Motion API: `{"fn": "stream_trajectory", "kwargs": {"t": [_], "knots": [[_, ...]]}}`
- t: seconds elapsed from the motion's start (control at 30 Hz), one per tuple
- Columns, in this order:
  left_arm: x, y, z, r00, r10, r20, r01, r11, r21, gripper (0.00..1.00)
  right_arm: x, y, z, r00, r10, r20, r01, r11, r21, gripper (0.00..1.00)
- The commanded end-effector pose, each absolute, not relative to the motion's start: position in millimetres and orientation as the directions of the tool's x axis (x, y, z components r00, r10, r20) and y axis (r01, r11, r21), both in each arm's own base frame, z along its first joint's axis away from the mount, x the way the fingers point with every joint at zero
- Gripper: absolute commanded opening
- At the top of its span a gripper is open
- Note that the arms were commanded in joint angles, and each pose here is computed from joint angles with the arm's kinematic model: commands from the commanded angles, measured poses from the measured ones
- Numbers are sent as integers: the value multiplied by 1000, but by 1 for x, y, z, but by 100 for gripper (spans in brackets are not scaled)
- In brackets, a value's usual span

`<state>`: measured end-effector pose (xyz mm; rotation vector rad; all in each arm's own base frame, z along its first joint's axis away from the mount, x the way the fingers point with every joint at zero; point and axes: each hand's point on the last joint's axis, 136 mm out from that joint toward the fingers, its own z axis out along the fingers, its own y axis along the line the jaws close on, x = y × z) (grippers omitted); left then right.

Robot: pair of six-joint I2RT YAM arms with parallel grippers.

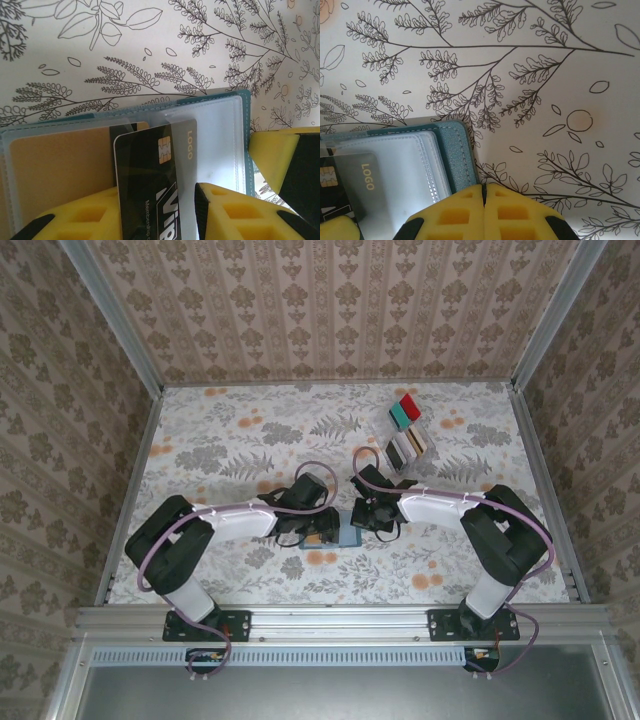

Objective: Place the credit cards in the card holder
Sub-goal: Insert the credit card into the card slot.

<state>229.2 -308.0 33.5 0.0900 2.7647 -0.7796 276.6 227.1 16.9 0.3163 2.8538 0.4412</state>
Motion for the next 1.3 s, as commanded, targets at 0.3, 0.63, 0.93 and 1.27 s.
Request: {"fn": "stream_trajectory", "kwargs": {"t": [0.3,0.63,0.93,1.27], "knots": [[218,-288,27,-965,-4,-264,111,900,-422,40,257,225,-4,-964,236,-126,193,940,282,3],[218,-284,29,-964,-7,-265,105,907,-407,40,257,224,-5,-963,239,-126,197,940,279,3],[217,-290,28,-967,-3,-254,109,897,-428,28,258,225,-4,-964,234,-126,193,941,277,3],[217,-309,28,-971,33,-236,147,863,-483,25,258,228,-6,-964,237,-119,194,937,290,3]]}}
